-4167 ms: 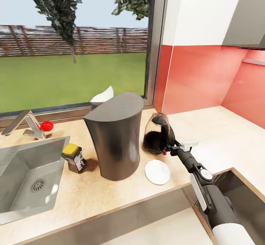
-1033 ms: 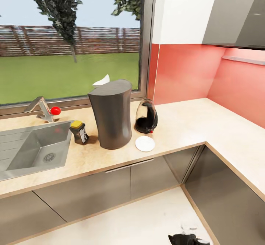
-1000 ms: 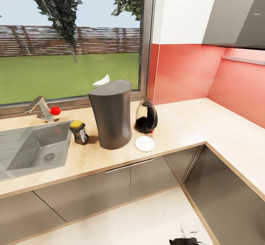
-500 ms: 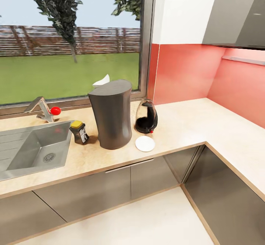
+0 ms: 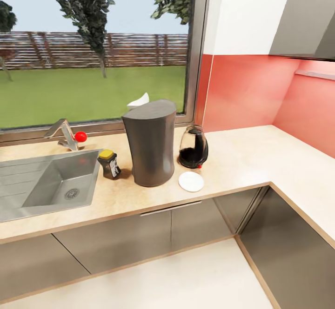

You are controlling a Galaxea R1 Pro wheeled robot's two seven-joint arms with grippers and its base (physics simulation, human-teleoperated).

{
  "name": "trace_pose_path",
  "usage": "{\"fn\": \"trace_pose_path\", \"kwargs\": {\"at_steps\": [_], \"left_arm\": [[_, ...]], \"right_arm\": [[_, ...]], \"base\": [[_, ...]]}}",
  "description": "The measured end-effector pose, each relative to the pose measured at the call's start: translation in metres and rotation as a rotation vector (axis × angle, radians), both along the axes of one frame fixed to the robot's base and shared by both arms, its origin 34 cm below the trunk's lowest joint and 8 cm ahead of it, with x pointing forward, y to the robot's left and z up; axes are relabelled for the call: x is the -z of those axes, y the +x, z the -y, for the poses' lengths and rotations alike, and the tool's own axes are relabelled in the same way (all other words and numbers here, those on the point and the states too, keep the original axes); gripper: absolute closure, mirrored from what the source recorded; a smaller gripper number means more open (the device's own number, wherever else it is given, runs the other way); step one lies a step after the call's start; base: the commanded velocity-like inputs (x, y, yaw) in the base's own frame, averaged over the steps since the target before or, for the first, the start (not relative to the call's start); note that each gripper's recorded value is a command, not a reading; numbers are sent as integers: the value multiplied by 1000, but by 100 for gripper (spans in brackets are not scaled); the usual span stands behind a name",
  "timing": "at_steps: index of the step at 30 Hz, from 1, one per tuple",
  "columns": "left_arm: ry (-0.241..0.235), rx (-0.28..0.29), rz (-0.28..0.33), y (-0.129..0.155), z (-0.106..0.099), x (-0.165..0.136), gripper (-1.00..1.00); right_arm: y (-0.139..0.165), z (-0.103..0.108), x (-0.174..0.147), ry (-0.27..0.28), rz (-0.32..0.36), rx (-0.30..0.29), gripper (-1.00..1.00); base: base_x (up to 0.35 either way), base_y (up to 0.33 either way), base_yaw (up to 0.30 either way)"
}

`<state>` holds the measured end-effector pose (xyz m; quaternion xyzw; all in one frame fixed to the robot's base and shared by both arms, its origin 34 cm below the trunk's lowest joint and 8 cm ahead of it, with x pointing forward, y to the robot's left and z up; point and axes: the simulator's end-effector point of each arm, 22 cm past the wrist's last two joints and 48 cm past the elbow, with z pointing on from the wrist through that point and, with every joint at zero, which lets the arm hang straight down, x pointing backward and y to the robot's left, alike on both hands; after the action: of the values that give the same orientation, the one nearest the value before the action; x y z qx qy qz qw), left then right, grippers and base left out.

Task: Set up a coffee station on the kitchen countertop: keep the coffee maker on the countertop, move the bottle of coffee from the kitchen shelf to the counter next to the coffee maker, place a paper coffee filter on top of the coffee maker, put the saucer next to the coffee maker with the coffee cup on the saucer, and place the electric kettle next to the coffee maker.

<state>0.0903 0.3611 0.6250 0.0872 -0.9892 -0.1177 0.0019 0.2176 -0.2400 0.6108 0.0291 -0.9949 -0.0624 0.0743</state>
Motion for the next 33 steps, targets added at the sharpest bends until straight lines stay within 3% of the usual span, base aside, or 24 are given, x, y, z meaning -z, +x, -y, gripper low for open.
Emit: {"fn": "trace_pose_path", "kwargs": {"at_steps": [33], "left_arm": [[0,-2,-22,-8,0,0,-100]], "right_arm": [[-12,6,2,-7,-31,1,-100]], "base": [[0,0,253]]}}
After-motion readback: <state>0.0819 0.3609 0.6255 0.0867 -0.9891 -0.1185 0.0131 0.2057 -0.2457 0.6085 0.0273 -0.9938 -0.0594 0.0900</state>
